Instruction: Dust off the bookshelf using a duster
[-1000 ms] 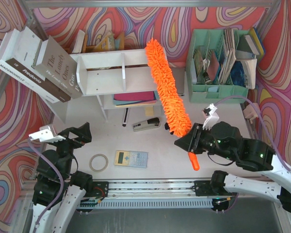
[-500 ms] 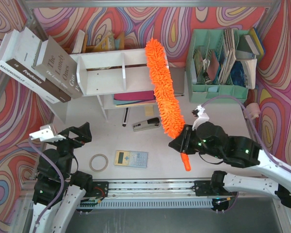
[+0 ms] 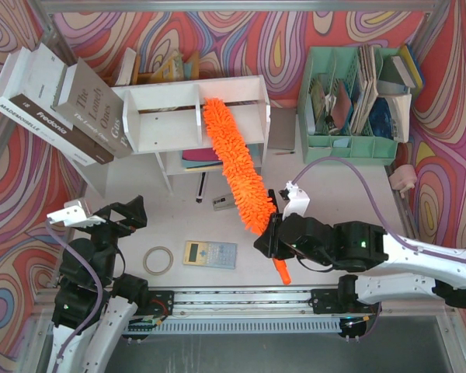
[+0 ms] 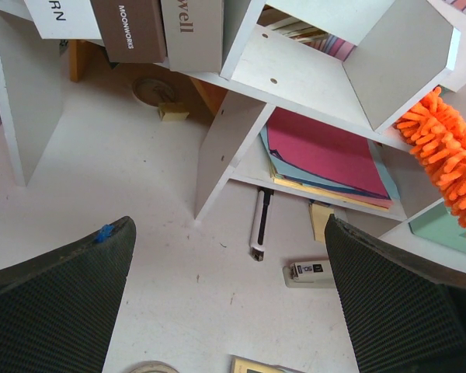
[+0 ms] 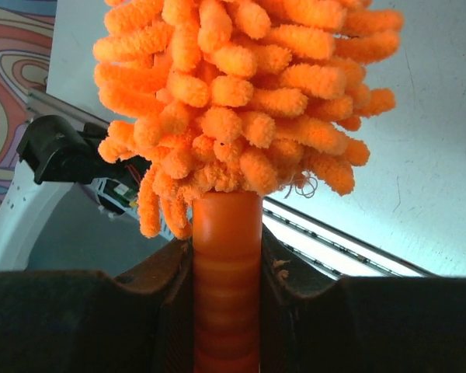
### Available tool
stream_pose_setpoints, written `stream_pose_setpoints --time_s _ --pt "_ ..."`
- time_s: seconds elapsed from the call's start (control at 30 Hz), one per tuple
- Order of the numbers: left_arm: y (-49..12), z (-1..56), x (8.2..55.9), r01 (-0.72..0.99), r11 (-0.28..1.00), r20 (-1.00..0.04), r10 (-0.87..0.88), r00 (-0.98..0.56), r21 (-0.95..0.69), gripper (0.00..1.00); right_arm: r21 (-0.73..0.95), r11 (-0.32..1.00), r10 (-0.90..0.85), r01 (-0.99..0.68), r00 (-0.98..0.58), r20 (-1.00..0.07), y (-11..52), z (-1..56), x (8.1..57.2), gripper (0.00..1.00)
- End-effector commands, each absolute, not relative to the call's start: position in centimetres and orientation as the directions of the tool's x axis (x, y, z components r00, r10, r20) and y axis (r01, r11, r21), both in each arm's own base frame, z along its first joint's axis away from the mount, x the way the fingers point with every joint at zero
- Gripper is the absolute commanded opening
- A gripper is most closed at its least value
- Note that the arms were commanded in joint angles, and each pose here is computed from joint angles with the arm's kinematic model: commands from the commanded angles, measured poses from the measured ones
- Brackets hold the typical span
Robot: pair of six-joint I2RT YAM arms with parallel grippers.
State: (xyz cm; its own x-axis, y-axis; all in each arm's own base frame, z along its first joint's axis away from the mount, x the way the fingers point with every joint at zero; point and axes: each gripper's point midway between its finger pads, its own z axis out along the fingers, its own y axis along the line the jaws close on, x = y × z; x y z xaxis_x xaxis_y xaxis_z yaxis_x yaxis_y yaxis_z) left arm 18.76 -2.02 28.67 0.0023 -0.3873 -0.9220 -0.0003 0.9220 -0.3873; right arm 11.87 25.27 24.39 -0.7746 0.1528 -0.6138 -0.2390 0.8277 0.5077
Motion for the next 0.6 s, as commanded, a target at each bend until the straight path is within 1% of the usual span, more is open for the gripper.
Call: stream_pose_setpoints --time_s 0.0,0.17,0.37,0.57 --pt "-2.0 29.2 18.7 0.009 0.922 -0.922 -0.386 0.017 -0.386 0.98 0.521 0.831 0.220 -0.195 -0.745 -0.630 25.3 25.3 12.3 0.00" --pt "-2.0 29.2 18.6 0.011 0.921 -0.921 -0.389 0.020 -0.388 0.98 0.500 0.845 0.224 -0.192 -0.722 -0.655 26.4 25.4 11.4 0.00" --pt "-2.0 29.3 18.6 0.014 0.920 -0.920 -0.391 0.022 -0.391 0.98 0.504 0.839 0.251 -0.208 -0.672 -0.696 27.1 27.7 11.0 0.00" --pt "-2.0 29.3 18.5 0.014 0.920 -0.920 -0.392 0.024 -0.391 0.98 0.515 0.835 0.285 -0.194 -0.649 -0.706 26.1 28.9 11.3 0.00"
